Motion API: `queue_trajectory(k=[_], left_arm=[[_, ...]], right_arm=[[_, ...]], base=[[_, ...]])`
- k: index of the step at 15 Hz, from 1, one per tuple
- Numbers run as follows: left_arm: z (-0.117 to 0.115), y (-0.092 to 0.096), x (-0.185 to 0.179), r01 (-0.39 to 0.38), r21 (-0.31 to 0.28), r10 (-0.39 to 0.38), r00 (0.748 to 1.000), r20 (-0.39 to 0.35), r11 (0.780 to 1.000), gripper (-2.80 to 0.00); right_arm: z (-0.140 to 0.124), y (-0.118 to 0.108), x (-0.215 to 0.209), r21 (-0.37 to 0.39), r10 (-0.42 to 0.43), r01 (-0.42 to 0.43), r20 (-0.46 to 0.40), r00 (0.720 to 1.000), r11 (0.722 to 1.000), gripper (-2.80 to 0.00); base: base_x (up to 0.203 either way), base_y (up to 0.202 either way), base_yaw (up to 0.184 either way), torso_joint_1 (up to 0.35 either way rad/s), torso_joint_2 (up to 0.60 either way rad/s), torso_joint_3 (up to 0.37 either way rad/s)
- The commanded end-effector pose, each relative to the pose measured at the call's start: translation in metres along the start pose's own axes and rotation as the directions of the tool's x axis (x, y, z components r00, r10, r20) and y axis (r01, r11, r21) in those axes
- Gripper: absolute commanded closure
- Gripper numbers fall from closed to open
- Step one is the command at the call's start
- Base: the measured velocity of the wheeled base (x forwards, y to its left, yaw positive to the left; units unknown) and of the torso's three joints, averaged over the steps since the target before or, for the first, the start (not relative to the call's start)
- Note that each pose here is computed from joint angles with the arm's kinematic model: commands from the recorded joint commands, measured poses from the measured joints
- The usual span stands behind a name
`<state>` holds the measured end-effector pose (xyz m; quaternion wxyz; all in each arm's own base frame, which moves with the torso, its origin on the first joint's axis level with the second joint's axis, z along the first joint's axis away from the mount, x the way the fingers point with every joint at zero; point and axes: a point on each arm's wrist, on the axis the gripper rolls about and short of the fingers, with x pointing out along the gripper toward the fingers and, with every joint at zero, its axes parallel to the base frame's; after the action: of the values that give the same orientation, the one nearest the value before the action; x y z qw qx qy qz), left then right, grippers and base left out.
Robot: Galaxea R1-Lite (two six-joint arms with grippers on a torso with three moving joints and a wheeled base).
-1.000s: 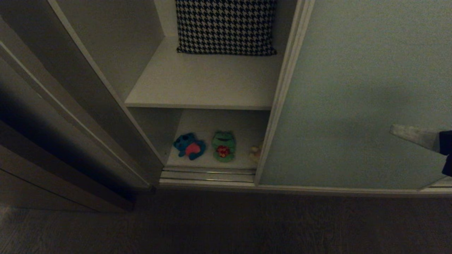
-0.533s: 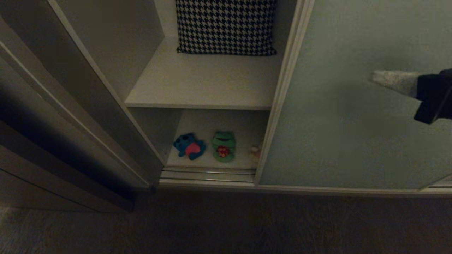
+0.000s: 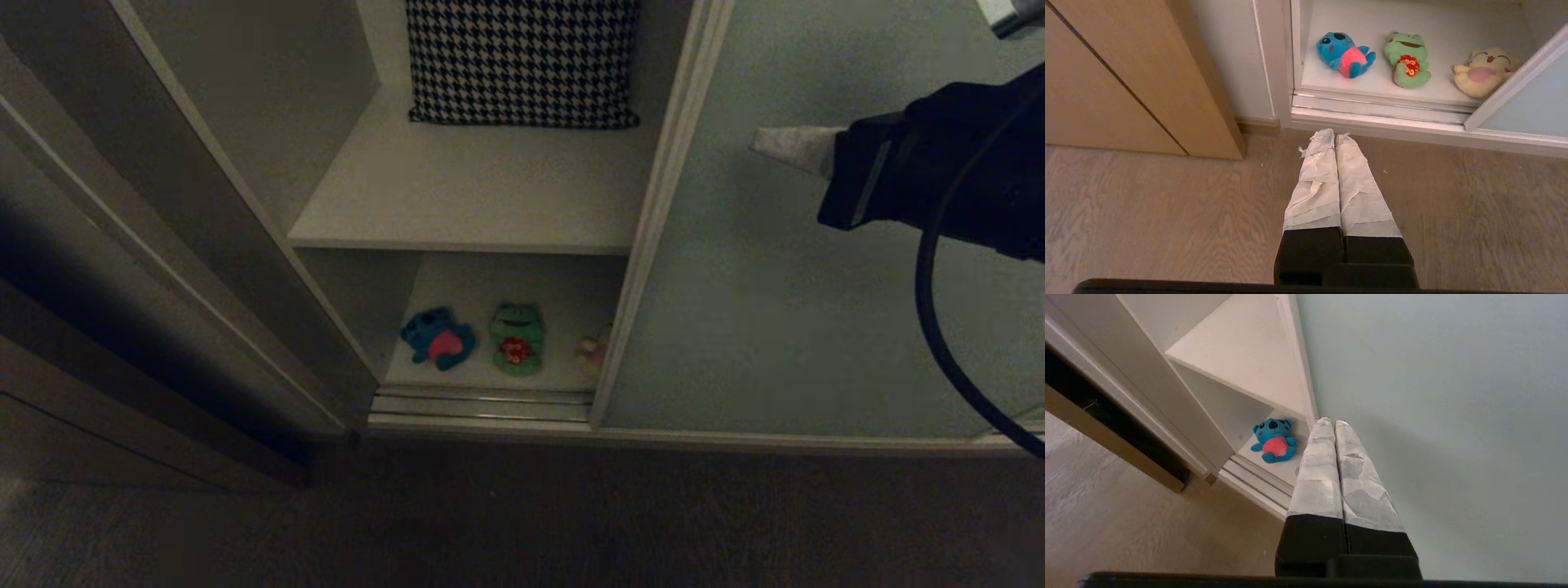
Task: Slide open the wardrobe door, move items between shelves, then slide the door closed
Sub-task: Close the door
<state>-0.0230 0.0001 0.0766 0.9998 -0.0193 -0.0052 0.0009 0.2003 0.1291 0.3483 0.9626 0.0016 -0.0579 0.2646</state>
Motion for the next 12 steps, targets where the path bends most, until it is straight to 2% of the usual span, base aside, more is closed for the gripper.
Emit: queue_trajectory(k=[1, 6, 10, 12], left_arm=[[0.000, 0.000, 0.000, -0.001, -0.001, 0.001, 1.000, -0.001, 1.000, 0.00], [0.000, 0.000, 0.000, -0.001, -0.001, 0.001, 1.000, -0.003, 1.000, 0.00], [0.000, 0.000, 0.000, -0.001, 0.000, 0.001, 1.000, -0.001, 1.000, 0.00], [0.000, 0.000, 0.000, -0.001, 0.000, 0.001, 1.000, -0.003, 1.000, 0.00]], right_arm=[[-0.009, 0.006, 0.022, -0.001, 0.016, -0.016, -0.031, 0.999, 1.000, 0.00], [-0.017, 0.007, 0.043, 0.006, -0.021, 0.021, -0.055, 0.998, 1.000, 0.00], [-0.018, 0.007, 0.065, 0.012, -0.061, 0.061, 0.022, 0.998, 0.998, 0.00], [-0.017, 0.007, 0.069, 0.014, -0.074, 0.074, 0.029, 0.997, 0.997, 0.00]], base=[[0.000, 0.000, 0.000, 0.000, 0.00, 0.000], [0.000, 0.000, 0.000, 0.000, 0.00, 0.000], [0.000, 0.000, 0.000, 0.000, 0.00, 0.000], [0.000, 0.000, 0.000, 0.000, 0.00, 0.000]])
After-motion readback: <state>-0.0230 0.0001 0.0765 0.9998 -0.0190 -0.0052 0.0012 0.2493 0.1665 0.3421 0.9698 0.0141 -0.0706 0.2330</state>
